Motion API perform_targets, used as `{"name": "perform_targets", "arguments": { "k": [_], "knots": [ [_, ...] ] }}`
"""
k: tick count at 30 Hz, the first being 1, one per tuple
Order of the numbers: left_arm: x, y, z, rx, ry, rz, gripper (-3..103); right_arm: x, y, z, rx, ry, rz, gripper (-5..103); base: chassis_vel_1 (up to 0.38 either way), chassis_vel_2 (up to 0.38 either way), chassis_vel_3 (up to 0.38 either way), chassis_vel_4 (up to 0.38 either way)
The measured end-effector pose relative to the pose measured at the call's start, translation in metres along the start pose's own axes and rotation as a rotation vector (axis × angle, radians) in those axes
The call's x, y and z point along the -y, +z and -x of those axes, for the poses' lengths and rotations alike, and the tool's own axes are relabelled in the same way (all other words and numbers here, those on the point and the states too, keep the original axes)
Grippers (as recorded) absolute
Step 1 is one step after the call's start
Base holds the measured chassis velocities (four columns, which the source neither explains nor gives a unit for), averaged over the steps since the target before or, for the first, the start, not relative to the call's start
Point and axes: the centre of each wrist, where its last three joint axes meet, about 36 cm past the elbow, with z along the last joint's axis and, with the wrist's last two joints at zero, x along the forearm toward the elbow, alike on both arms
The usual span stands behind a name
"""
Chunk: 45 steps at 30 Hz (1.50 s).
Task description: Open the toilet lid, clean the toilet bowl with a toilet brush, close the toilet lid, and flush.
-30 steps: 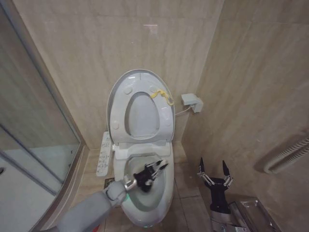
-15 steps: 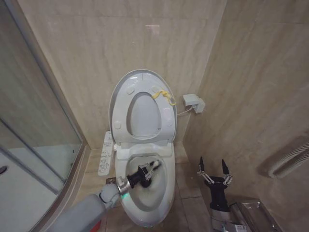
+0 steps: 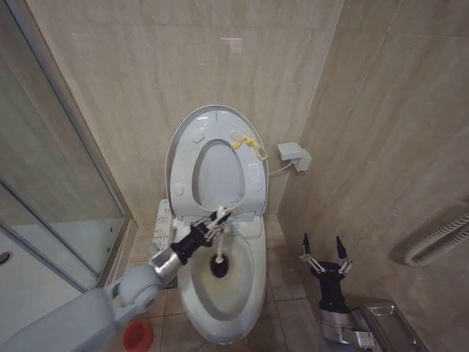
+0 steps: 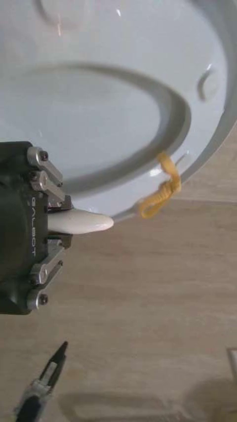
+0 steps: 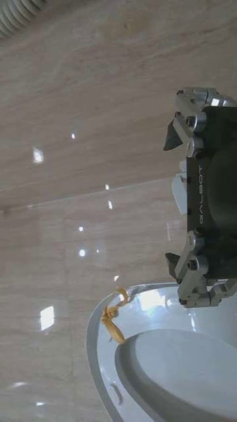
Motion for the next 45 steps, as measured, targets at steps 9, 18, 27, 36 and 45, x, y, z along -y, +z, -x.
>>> {"name": "perform_targets", "arguments": {
  "k": [9, 18, 27, 36, 45],
  "knots": [
    [0.027, 0.022, -0.016, 0.019, -0.174, -0.001, 22, -0.005, -0.008, 0.006, 0.026, -0.019, -0.005, 100, 0.0, 0.0, 0.0, 0.0],
    [0.022, 0.003, -0.028, 0.058, -0.218, 0.011, 22, -0.007, -0.001, 0.012, 0.017, -0.053, -0.006, 100, 0.0, 0.0, 0.0, 0.0],
    [0.068, -0.026, -0.077, 0.083, -0.383, 0.05, 22, 0.006, 0.017, 0.021, -0.013, -0.123, -0.029, 100, 0.0, 0.0, 0.0, 0.0],
    [0.103, -0.065, -0.113, 0.152, -0.558, 0.187, 22, -0.006, 0.031, 0.029, -0.019, -0.158, -0.001, 100, 0.0, 0.0, 0.0, 0.0],
    [0.111, -0.098, -0.131, 0.162, -0.844, 0.352, 22, -0.013, 0.036, 0.027, -0.018, -0.179, 0.016, 100, 0.0, 0.0, 0.0, 0.0]
  ]
}}
